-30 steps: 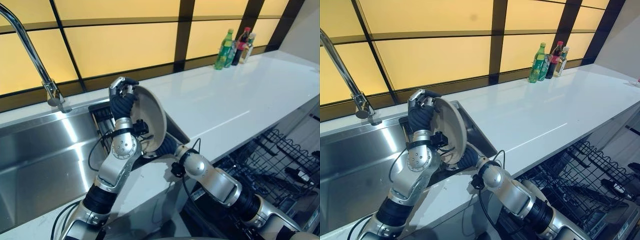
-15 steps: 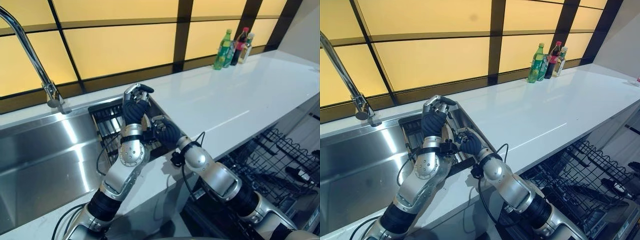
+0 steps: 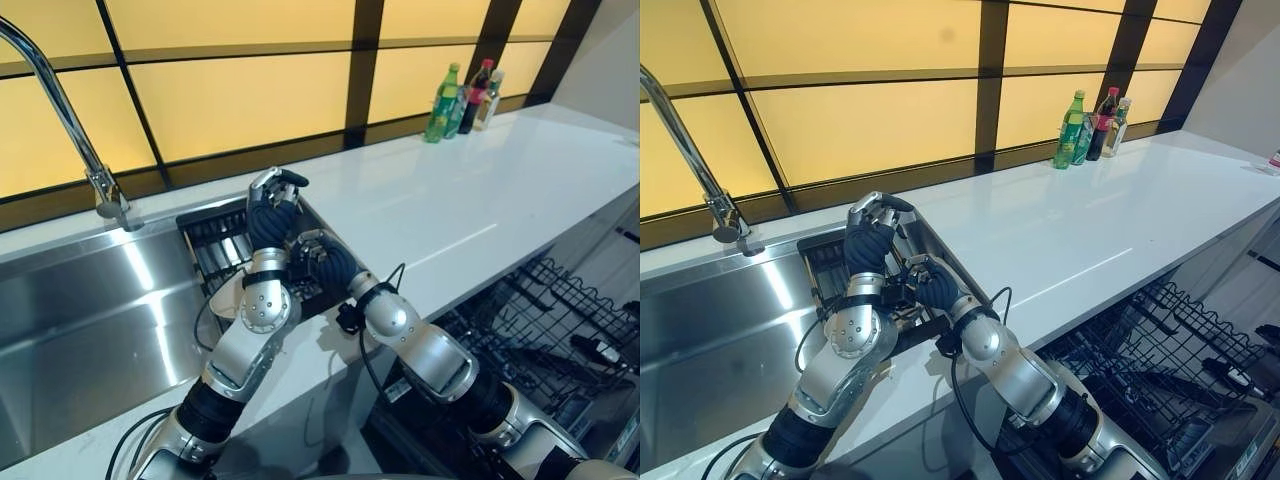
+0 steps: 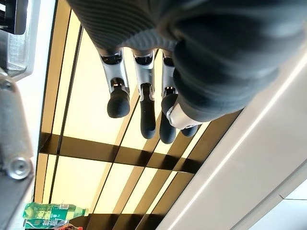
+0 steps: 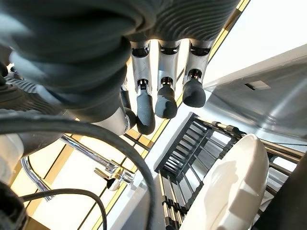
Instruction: Pick up plates and place into dishwasher.
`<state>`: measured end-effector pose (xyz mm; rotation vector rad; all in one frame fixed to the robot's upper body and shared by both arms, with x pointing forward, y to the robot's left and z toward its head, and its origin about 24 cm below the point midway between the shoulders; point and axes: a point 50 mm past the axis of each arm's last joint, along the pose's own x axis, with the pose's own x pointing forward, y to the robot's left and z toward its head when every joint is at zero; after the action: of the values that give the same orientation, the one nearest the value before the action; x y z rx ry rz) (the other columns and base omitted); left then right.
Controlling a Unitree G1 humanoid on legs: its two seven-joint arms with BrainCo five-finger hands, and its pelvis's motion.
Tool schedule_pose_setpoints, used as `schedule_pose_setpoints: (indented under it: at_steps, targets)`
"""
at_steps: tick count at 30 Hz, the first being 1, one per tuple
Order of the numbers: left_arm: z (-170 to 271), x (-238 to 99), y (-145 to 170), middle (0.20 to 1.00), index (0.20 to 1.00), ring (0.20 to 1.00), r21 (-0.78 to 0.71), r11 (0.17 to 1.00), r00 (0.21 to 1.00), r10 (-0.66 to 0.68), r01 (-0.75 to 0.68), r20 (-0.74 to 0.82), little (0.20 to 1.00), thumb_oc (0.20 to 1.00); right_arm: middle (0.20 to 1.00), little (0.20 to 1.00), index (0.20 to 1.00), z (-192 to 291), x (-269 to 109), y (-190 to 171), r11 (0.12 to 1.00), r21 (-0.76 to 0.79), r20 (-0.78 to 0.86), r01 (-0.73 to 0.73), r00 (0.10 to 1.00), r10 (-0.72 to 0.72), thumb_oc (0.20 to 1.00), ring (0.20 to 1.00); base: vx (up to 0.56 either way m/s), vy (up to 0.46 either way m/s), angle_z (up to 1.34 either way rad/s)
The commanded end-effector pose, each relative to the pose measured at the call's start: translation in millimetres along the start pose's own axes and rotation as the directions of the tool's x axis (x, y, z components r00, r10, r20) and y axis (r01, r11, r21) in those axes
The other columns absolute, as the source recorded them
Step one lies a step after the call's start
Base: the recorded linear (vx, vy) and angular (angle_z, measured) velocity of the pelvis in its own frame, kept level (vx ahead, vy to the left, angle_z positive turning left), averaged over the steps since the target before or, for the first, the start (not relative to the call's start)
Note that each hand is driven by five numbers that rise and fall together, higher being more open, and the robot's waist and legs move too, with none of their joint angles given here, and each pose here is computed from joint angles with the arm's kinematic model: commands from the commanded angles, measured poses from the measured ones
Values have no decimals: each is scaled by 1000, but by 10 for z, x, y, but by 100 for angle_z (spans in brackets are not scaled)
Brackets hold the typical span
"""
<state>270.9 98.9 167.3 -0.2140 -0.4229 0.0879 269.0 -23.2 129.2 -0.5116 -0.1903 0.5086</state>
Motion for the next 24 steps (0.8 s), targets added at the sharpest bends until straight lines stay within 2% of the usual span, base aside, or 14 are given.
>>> schedule_pose_setpoints:
  at_steps: [1, 2, 3, 4, 7, 11, 12, 13, 14, 19, 24]
  targets:
    - [54, 69, -139, 200, 200, 200, -22, 999, 998, -39, 40, 48, 200, 200, 231, 231, 231, 462, 75, -156, 997, -21, 219, 79, 973, -73, 231, 231, 0, 0, 0]
    - [52, 69, -137, 200, 200, 200, -21, 999, 998, -39, 40, 47, 200, 200, 485, 485, 485, 462, 76, -157, 997, -19, 218, 79, 973, -73, 485, 485, 0, 0, 0]
    - [49, 69, -137, 200, 200, 200, -18, 999, 998, -44, 45, 48, 200, 200, 856, 856, 856, 459, 77, -154, 997, -19, 216, 81, 973, -75, 856, 856, 0, 0, 0]
    - [49, 70, -137, 200, 200, 200, -16, 999, 997, -49, 50, 51, 200, 200, 1000, 1000, 1000, 457, 79, -155, 996, -19, 216, 83, 973, -77, 1000, 1000, 0, 0, 0]
    - [70, 64, -155, 200, 200, 200, -1, 996, 993, -93, 93, 78, 200, 200, 1000, 1000, 1000, 448, 76, -154, 996, -19, 216, 85, 973, -78, 1000, 1000, 0, 0, 0]
    - [82, 93, -147, 200, 200, 200, 156, 966, 971, -223, 208, 83, 200, 200, 1000, 1000, 1000, 477, 26, -238, 997, 20, 272, 76, 959, -78, 1000, 1000, 0, 0, 0]
    - [51, 110, -96, 464, 464, 464, 189, 954, 968, -246, 234, 45, 464, 464, 1000, 1000, 1000, 477, -20, -286, 997, 27, 284, 74, 956, -79, 1000, 1000, 0, 0, 0]
    - [47, 122, -43, 793, 793, 793, 222, 947, 969, -245, 231, 39, 793, 793, 1000, 1000, 1000, 468, -51, -322, 996, 49, 281, 71, 956, -82, 1000, 1000, 0, 0, 0]
    - [72, 149, 79, 1000, 1000, 1000, 288, 937, 974, -219, 196, 51, 1000, 1000, 1000, 1000, 1000, 455, -100, -380, 994, 88, 285, 65, 955, -87, 1000, 1000, 0, 0, 0]
    - [35, 280, 720, 1000, 1000, 1000, 529, 845, 995, -100, 79, 10, 1000, 1000, 1000, 1000, 1000, 339, -270, -633, 981, 151, 304, 123, 938, -165, 1000, 1000, 0, 0, 0]
    - [-21, 245, 1322, 1000, 1000, 1000, 698, 716, 998, 46, -1, -45, 1000, 1000, 1000, 1000, 1000, 91, -400, -785, 970, 157, 218, 185, 952, -217, 1000, 1000, 15, 1, 0]
